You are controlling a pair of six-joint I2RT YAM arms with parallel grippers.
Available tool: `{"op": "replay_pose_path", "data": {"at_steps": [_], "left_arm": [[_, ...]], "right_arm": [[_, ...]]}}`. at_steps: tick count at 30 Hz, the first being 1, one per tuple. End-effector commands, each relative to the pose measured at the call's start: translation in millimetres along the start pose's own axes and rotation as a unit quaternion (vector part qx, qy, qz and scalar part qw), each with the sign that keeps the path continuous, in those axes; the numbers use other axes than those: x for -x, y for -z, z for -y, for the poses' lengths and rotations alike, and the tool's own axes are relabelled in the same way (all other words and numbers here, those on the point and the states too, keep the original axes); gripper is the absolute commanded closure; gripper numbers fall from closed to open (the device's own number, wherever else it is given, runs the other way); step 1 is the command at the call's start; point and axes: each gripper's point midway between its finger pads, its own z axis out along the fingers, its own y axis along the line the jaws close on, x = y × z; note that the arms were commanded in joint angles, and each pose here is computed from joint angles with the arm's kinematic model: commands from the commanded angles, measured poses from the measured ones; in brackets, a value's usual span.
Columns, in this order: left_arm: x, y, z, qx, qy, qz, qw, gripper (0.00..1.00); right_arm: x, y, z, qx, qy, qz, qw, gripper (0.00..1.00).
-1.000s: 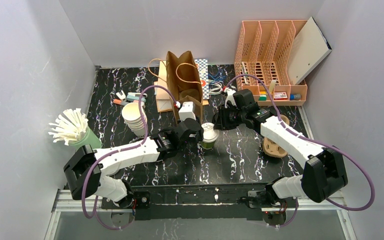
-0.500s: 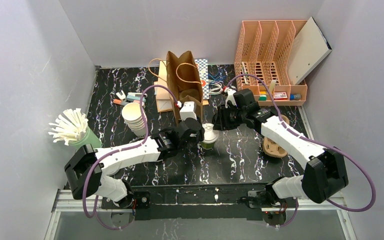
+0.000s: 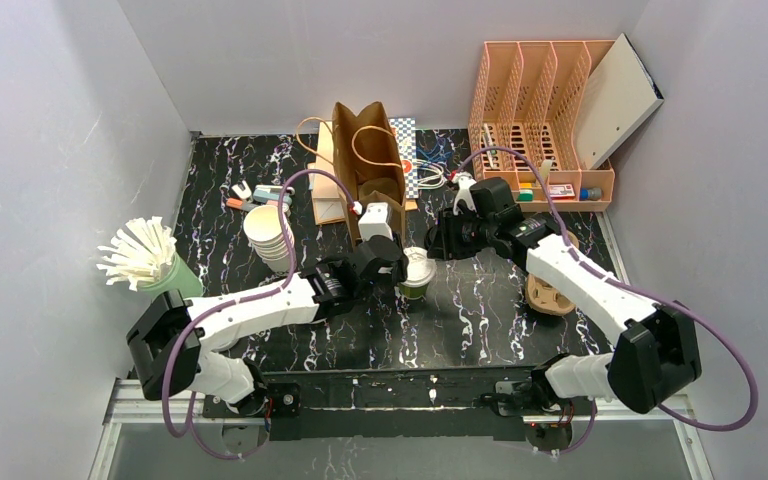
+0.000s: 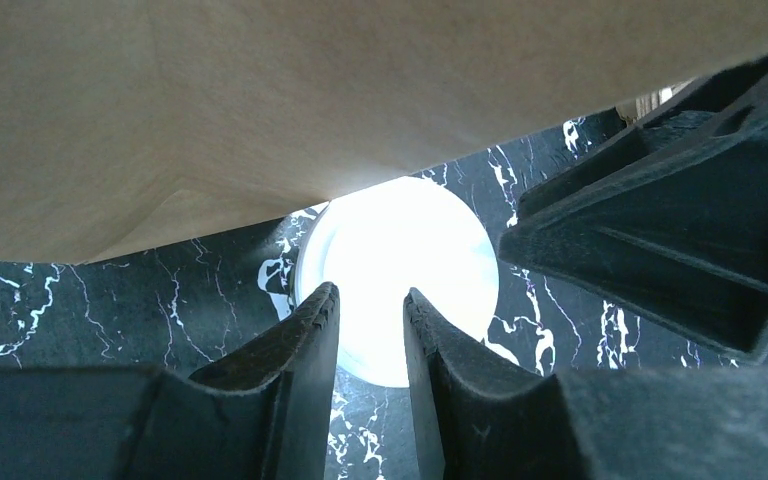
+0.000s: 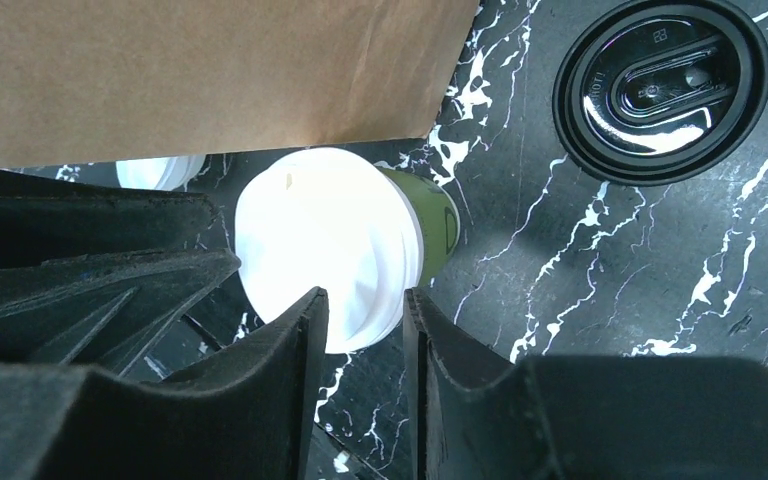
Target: Pack the takeout coffee
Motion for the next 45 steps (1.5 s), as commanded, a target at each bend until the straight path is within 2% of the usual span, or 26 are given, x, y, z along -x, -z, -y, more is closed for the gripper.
{"op": "replay_pose_path", "data": {"at_steps": [1, 6, 13, 21, 25, 31, 38, 42, 45], "left_arm": [[18.8, 11.7, -3.4, 0.006, 0.006, 0.024, 1.000, 0.71], [17.3, 7.9, -2.3, -0.015, 0.026, 0.019, 0.999, 0.65], [12.8, 3.7, -7.6, -0.003, 0.020, 0.008, 1.000, 0.62], [9.3, -0.3, -10.1, -0.008, 0.029, -0.002, 1.000, 0.60], [8.5, -2.2, -12.2, -0.008, 0.034, -0.005, 0.999, 0.59], [4.1, -5.3, -14.4, -0.006, 0.034, -0.011, 0.999, 0.58], [0.9, -6.6, -15.0, -0.006, 0.033, -0.016, 0.999, 0.59], [-2.5, -8.5, -13.7, -0.010, 0.032, -0.021, 0.999, 0.59], [-5.1, -10.6, -12.8, -0.011, 0.031, -0.025, 0.999, 0.60]], "right_arm": [[13.5, 12.9, -10.6, 0.012, -0.003, 0.042, 0.999, 0.58], [8.2, 8.6, -12.3, 0.021, -0.009, 0.030, 0.999, 0.54], [-0.3, 0.9, -6.8, 0.014, -0.012, 0.005, 1.000, 0.44], [-8.2, -3.8, -4.1, 0.015, -0.022, -0.001, 1.000, 0.45], [-13.5, -6.9, -4.9, 0.021, -0.031, -0.012, 0.999, 0.33], [-16.1, -8.4, -5.2, 0.027, -0.042, -0.009, 0.999, 0.43], [-19.2, -10.0, -6.3, 0.050, -0.066, -0.019, 0.996, 0.44], [-20.9, -9.4, -6.4, 0.061, -0.078, -0.021, 0.995, 0.51], [-21.5, -9.1, -4.7, 0.063, -0.084, -0.021, 0.994, 0.52]]}}
